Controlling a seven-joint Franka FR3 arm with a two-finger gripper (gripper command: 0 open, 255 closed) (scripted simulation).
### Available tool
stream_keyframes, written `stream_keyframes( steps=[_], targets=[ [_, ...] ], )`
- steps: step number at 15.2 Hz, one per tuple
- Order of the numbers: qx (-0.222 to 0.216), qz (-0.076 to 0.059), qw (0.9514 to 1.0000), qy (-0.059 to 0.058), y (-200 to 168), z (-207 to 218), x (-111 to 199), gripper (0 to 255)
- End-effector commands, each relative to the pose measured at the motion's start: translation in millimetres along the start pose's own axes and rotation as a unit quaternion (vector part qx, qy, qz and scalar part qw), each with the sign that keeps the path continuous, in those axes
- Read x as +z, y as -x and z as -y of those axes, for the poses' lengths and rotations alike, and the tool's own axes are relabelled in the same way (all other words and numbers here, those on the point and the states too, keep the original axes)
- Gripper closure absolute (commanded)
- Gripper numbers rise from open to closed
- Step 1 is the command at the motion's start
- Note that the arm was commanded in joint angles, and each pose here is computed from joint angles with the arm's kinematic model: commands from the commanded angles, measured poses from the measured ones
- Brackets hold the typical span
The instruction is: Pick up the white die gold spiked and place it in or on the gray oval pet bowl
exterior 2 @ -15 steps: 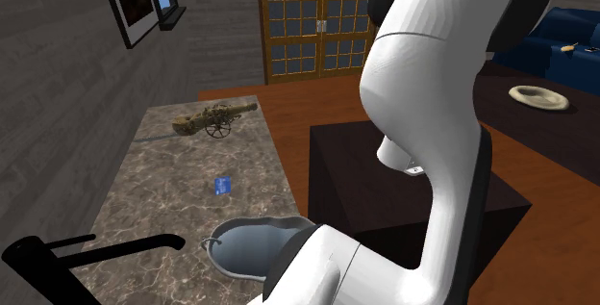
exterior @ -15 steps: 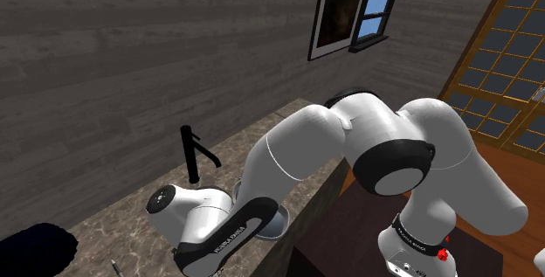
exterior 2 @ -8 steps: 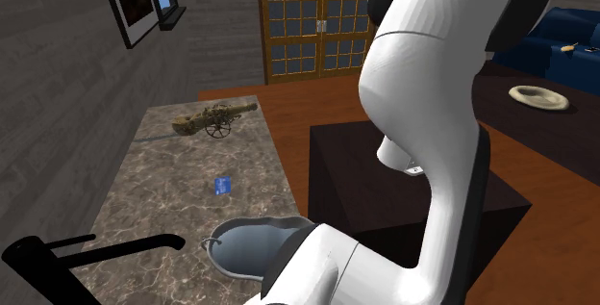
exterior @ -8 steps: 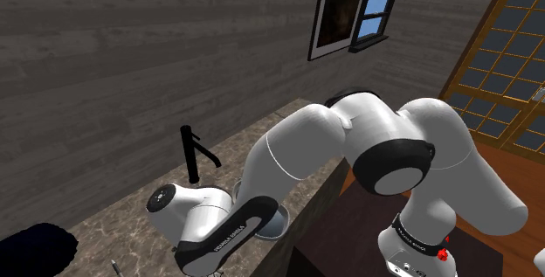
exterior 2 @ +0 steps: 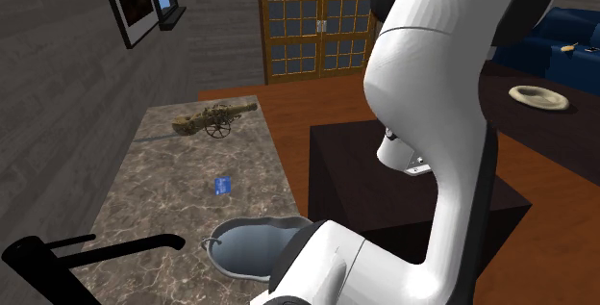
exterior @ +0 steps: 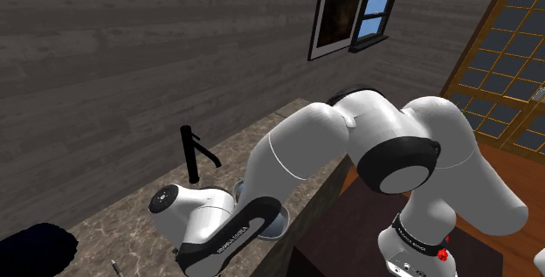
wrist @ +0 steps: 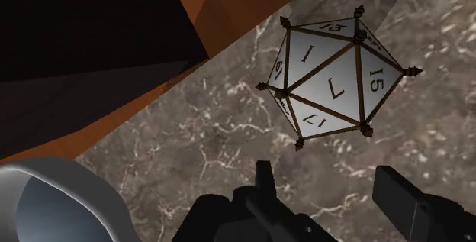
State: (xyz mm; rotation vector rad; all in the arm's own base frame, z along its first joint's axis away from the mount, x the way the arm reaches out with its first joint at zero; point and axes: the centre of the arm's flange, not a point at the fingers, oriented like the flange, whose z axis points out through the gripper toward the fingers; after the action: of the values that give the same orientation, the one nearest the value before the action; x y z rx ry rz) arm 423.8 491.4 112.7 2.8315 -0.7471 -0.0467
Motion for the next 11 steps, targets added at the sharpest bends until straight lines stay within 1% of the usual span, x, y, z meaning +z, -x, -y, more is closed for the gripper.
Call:
stream_keyframes(
  steps=[1, 2, 3, 4, 11],
  targets=[
    [0.059, 0.006, 0.9977, -0.033, 17.1, -14.2, -6.1, 0],
    [0.096, 0.009, 0.9939, -0.054, 29.2, -22.5, -10.4, 0],
    [0.132, 0.013, 0.9883, -0.075, 41.8, -30.1, -14.4, 0],
    [0.163, 0.016, 0.9821, -0.093, 52.8, -35.9, -17.6, 0],
    [0.163, 0.016, 0.9821, -0.093, 52.8, -28.9, 18.7, 0]
  ],
)
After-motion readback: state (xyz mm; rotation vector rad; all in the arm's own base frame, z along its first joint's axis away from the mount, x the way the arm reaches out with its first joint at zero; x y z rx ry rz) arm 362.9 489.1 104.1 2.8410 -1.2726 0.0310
